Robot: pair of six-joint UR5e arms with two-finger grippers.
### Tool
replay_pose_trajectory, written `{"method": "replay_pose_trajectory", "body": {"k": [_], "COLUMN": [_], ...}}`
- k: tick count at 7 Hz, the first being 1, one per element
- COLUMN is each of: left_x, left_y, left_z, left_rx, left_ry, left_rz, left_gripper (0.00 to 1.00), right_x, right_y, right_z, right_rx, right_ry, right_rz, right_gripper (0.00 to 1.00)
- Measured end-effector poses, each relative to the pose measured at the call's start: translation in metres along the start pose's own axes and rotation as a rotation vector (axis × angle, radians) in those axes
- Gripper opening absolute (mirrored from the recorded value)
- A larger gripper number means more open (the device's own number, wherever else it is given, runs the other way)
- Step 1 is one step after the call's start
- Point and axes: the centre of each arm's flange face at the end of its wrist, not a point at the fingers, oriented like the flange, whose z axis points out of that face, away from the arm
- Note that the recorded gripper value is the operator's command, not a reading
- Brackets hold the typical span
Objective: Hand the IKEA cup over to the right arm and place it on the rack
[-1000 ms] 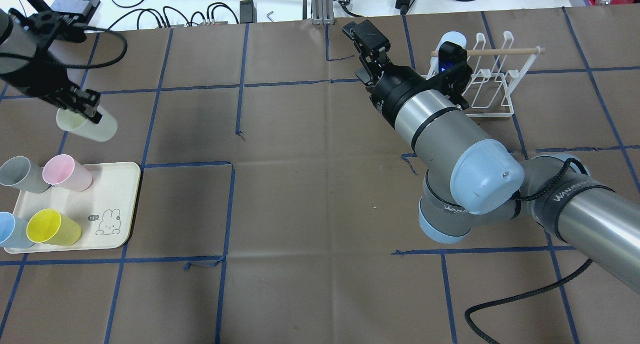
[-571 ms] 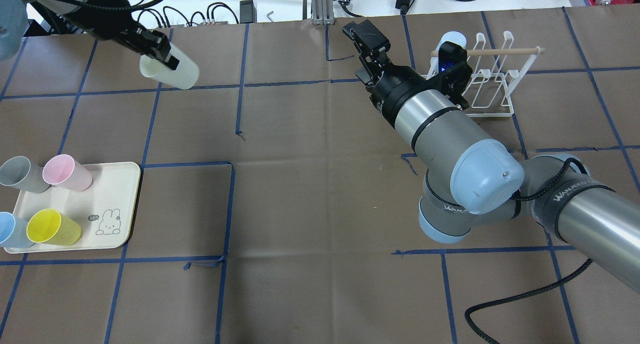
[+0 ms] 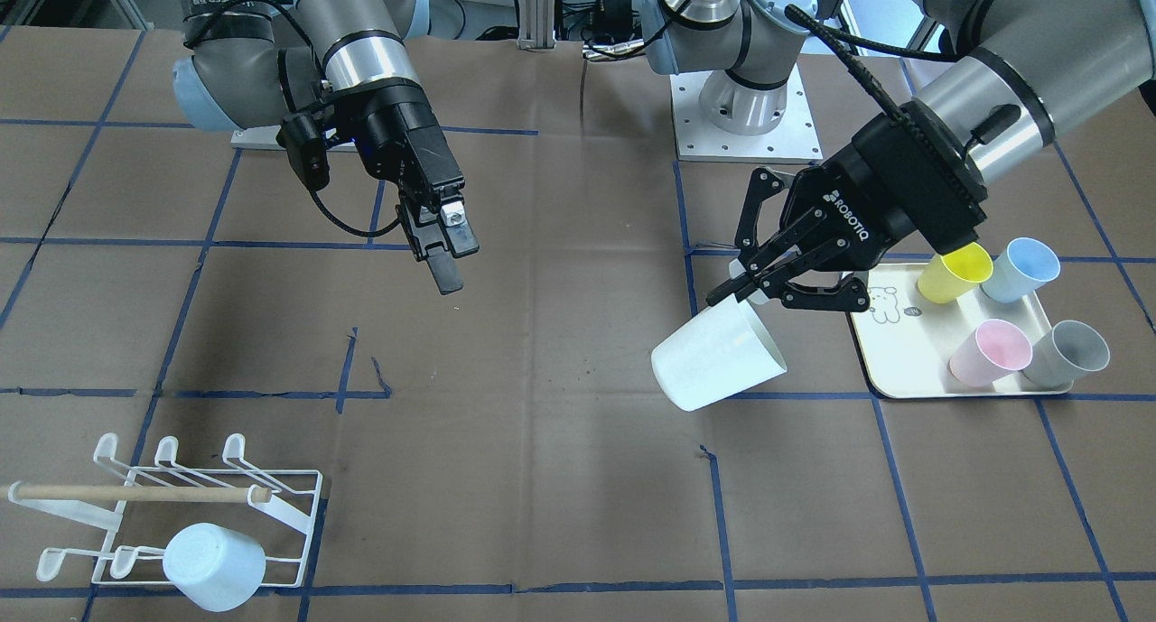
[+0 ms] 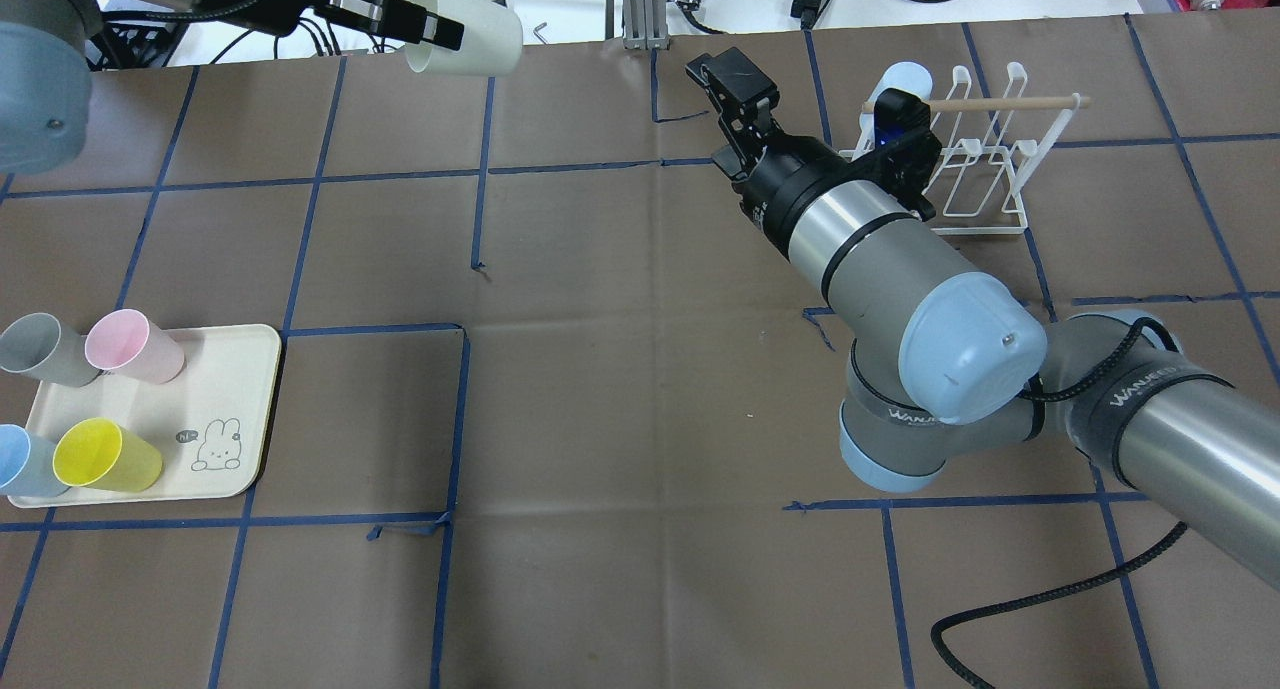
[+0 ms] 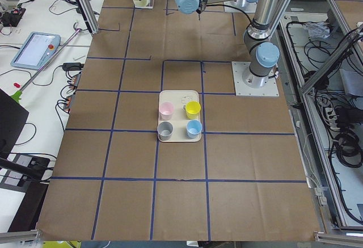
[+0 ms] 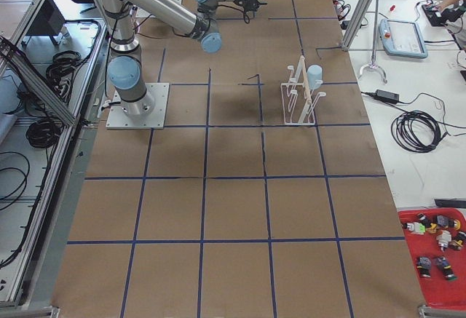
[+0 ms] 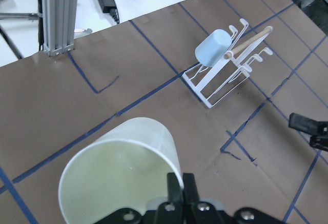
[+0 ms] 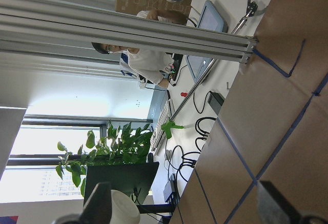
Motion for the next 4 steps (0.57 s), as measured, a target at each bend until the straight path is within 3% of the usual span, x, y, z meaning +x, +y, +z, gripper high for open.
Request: {"method": "replay_pose_trajectory", "body": {"k": [2, 4], "left_x": [-0.004, 0.012], "left_y": [0.026, 0.076], "left_z": [0.025, 0.052], "left_rx": [0.157, 0.282], "left_ry": [0.018, 0.035], "left_rz": [0.132, 0.247], "left_gripper": [0.00, 0.00], "right_x": [0.002, -0.006], "right_y": [0.003, 0.014], "right_z": [0.002, -0.003], "right_rx": [-0.014, -0.035], "right_ry": [0.029, 0.028], "right_rz": [0.142, 0.251], "right_gripper": [1.00, 1.00]}}
